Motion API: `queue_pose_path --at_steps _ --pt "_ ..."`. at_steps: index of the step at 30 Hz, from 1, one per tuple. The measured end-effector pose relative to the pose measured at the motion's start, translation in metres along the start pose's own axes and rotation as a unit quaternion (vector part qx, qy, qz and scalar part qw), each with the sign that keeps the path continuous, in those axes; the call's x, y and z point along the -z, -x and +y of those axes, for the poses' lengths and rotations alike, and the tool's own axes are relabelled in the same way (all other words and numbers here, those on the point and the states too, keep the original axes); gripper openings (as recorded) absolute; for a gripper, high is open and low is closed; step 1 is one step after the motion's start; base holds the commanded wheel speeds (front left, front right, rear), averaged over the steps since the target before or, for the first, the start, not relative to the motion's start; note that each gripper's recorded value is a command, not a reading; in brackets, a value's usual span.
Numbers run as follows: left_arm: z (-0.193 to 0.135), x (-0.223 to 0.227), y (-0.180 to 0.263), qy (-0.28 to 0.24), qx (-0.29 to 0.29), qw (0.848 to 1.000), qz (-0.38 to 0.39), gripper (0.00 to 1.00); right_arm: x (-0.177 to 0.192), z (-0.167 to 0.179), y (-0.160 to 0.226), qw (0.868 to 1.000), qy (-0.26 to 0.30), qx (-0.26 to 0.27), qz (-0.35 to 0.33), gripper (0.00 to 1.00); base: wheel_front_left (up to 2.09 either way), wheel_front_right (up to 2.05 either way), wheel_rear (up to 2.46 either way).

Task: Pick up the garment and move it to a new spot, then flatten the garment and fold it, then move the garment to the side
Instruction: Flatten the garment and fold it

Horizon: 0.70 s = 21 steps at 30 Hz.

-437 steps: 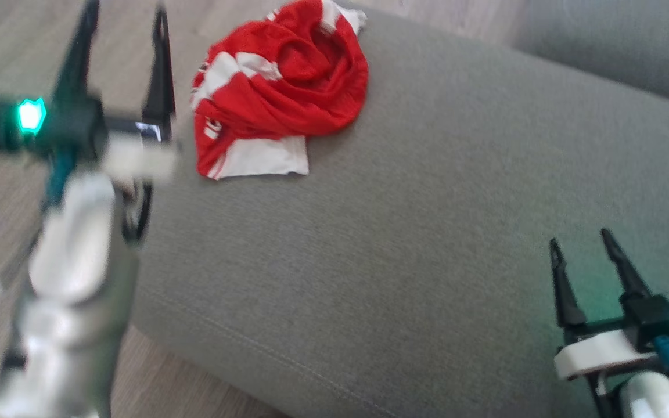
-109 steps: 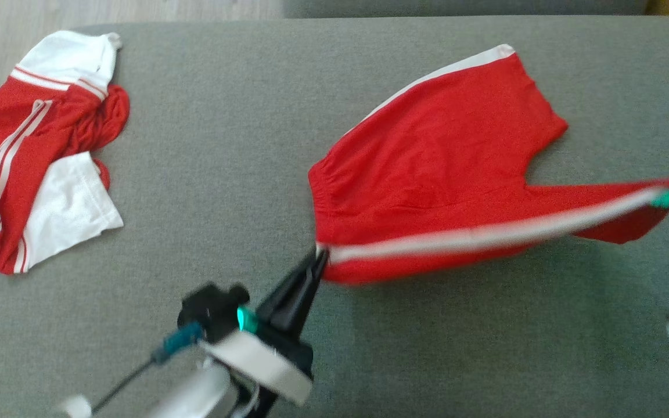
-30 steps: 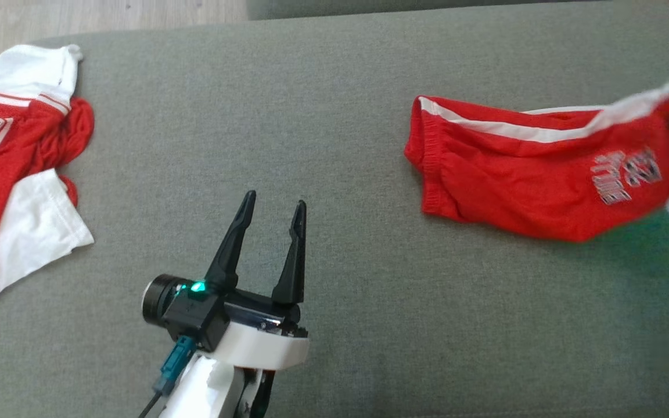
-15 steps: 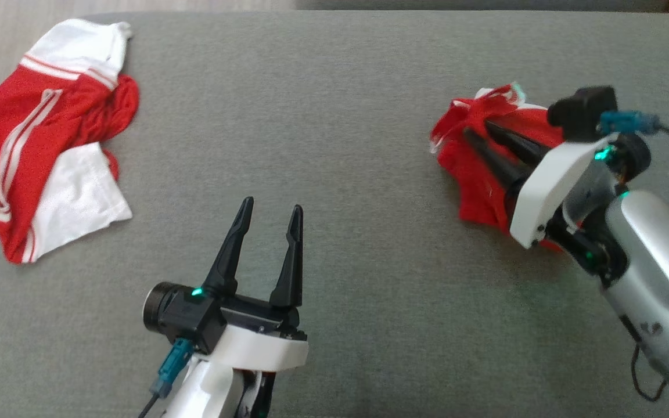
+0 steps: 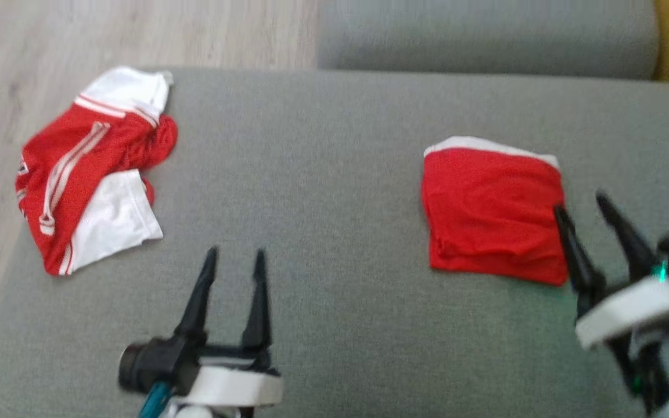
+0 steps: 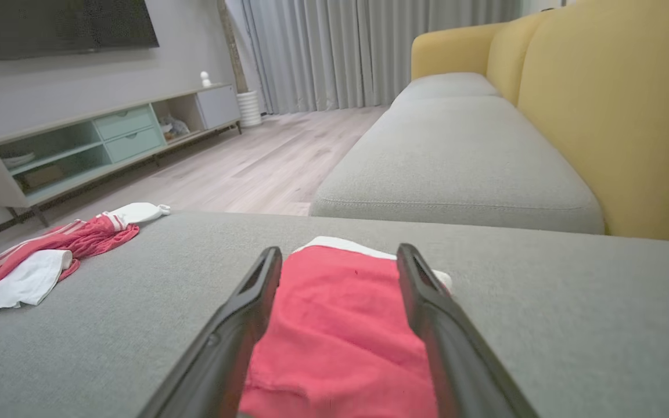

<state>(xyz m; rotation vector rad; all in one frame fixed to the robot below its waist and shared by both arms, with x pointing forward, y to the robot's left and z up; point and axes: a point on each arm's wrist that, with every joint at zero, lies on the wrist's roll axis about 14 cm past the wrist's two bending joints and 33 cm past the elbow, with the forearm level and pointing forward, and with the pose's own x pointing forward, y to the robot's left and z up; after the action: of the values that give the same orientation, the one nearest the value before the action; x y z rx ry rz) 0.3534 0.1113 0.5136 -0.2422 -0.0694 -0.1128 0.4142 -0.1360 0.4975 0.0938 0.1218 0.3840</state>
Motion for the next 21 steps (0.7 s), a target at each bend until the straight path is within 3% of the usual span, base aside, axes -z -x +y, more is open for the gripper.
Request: queue_pose_path --at_steps 8,21 --pt "0.025 -0.005 0.042 -0.034 -0.052 0.998 -0.009 1.00 0.036 0.006 0.066 0.997 -0.015 0.065 -0.029 1.00 0.00 0.00 0.00" --pt "0.027 0.028 0.077 -0.085 -0.031 0.995 0.039 1.00 0.042 0.030 0.101 0.995 -0.005 0.091 -0.046 1.00 0.00 0.00 0.00"
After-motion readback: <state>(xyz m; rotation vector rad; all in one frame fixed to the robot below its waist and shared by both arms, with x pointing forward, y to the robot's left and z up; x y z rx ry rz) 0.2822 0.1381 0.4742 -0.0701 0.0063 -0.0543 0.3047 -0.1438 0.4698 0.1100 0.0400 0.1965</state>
